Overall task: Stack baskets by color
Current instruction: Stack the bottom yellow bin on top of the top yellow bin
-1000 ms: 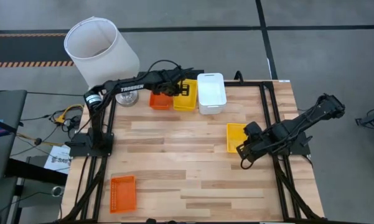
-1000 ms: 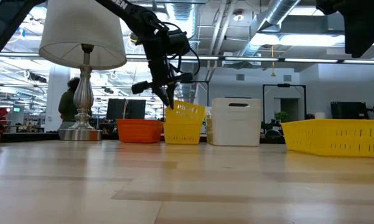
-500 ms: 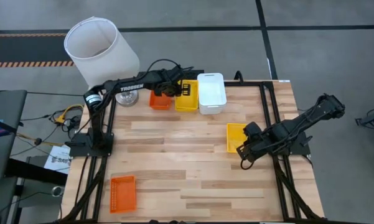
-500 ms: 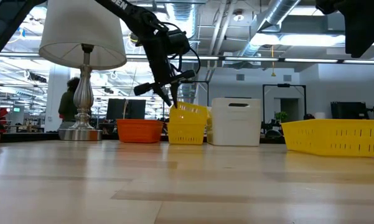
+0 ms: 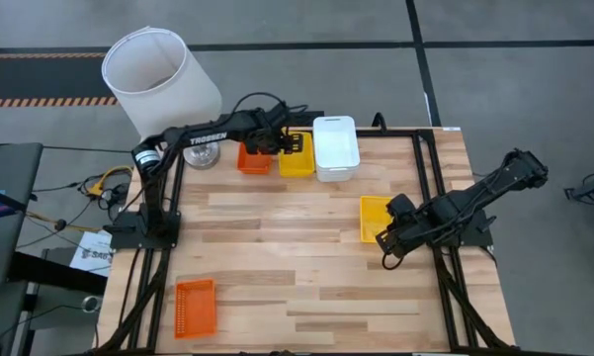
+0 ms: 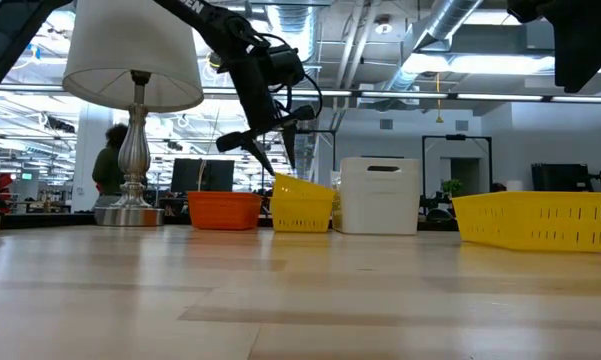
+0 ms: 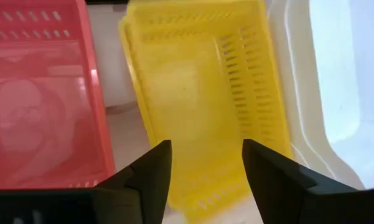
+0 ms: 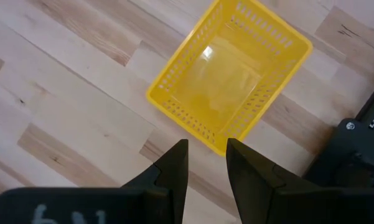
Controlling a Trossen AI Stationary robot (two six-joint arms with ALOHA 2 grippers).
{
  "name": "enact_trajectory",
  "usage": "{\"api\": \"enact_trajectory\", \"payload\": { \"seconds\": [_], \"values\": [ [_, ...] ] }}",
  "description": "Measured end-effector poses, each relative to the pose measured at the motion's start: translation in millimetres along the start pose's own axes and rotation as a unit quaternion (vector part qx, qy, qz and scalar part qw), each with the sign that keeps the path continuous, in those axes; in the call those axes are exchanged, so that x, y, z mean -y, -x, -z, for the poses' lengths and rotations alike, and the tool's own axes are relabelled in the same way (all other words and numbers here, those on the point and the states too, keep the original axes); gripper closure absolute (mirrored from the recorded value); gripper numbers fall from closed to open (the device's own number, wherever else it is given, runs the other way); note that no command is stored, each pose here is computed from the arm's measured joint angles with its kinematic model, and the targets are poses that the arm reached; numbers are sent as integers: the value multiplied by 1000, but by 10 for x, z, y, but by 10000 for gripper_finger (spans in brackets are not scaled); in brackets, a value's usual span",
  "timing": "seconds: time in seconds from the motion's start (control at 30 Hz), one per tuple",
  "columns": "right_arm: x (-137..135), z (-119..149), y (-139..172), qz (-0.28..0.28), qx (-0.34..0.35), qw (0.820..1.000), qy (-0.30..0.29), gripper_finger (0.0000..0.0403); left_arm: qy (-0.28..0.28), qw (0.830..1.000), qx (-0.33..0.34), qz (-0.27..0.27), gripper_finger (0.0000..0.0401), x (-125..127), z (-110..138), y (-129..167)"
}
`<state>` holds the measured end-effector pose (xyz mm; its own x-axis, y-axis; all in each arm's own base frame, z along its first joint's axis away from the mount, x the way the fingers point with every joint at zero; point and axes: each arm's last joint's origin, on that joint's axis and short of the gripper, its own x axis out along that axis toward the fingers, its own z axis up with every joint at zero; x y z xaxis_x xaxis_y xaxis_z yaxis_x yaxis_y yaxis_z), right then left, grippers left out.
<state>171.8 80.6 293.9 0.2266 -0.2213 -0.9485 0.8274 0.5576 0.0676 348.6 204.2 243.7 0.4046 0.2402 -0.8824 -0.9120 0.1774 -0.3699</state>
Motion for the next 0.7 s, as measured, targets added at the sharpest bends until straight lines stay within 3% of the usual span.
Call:
{"api": "enact_trajectory", "payload": {
  "seconds": [0.37,0.5,0.7],
  "values": [
    [-31,1,-42,15,-1,1000,-2,272,-64,997,12,48,230,377,63,364],
    [-127,-14,-172,49,-3,999,12,272,-102,991,-17,88,238,592,291,462],
    [-287,-198,-547,130,-25,987,88,272,-165,978,-59,114,241,888,750,689]
  ]
}}
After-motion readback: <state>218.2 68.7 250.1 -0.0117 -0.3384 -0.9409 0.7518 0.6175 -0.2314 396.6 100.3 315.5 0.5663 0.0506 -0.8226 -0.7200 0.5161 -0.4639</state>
